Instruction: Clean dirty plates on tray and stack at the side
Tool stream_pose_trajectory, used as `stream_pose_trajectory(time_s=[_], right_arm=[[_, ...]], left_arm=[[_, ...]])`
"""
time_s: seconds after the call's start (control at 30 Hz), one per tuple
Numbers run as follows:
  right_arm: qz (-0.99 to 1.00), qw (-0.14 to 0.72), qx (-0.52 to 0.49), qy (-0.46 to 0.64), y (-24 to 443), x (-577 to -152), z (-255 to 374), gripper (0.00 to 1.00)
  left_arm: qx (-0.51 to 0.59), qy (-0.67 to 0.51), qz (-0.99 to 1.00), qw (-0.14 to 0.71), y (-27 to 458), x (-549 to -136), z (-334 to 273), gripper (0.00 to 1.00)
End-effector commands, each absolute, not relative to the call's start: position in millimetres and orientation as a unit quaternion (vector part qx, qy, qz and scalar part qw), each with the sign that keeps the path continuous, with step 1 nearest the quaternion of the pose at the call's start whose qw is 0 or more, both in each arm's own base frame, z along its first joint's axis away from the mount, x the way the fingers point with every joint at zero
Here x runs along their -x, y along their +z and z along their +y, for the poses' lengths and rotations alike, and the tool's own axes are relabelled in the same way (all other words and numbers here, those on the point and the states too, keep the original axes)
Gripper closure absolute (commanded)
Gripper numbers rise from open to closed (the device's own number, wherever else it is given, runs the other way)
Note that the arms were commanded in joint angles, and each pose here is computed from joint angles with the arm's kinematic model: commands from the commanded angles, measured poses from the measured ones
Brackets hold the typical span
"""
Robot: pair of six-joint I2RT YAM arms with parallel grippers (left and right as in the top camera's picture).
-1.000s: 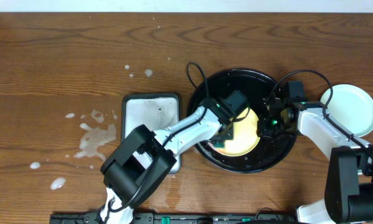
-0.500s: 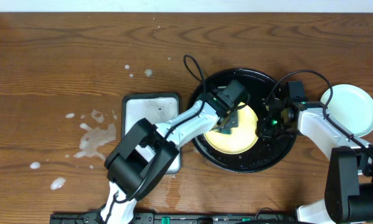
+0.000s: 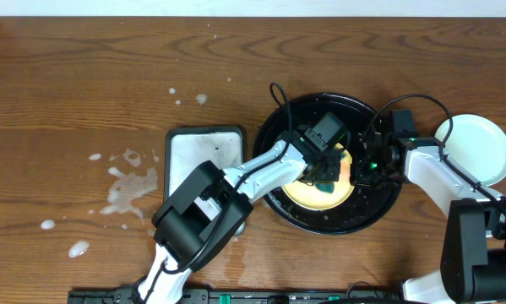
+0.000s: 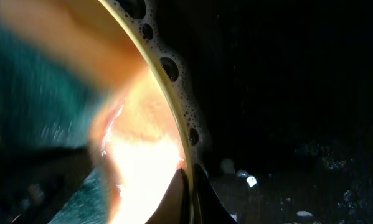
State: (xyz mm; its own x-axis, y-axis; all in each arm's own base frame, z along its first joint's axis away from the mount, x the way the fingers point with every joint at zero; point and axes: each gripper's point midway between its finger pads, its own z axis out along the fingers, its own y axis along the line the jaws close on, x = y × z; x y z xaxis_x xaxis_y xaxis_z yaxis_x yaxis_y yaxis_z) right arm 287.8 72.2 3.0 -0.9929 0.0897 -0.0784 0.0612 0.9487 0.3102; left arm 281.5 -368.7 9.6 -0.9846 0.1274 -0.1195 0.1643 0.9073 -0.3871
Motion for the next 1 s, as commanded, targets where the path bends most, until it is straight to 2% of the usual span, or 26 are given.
stream_pose_trajectory(time_s=[0.0,0.23,0.4,0.5,0.57,0.6,0.63,0.8,0.97], right_arm=[[0.989,0.045,-0.025,0.142,0,-287,68,0.99],[0.987,0.069,-0.017,0.144,2,-299,69,0.99],[0.986,0.088,-0.008,0.144,4,-307,69,0.99],[0.985,0.096,-0.005,0.143,4,-311,69,0.99],[0.984,0.102,-0.004,0.144,5,-313,69,0.87],[0.984,0.104,-0.004,0.144,5,-315,69,0.89],[0.984,0.105,-0.004,0.147,5,-315,70,0.99],[0.98,0.107,-0.001,0.168,12,-314,78,0.99],[0.982,0.157,-0.007,0.101,43,-318,66,0.99]], left_arm=[[-0.09,-0.123,0.987,0.046,7,-271,-328,0.92],[-0.052,-0.066,0.989,0.12,87,-287,-267,0.92],[-0.005,-0.051,0.991,0.122,127,-283,-214,0.92],[0.029,-0.001,0.994,0.101,126,-275,-169,0.91],[0.05,0.029,0.995,0.082,115,-270,-143,0.91],[0.061,0.037,0.995,0.072,106,-268,-133,0.91],[0.075,0.043,0.994,0.062,94,-266,-123,0.89],[0.093,0.014,0.995,0.034,53,-260,-104,0.84],[0.1,-0.023,0.994,0.039,65,-264,-103,0.76]])
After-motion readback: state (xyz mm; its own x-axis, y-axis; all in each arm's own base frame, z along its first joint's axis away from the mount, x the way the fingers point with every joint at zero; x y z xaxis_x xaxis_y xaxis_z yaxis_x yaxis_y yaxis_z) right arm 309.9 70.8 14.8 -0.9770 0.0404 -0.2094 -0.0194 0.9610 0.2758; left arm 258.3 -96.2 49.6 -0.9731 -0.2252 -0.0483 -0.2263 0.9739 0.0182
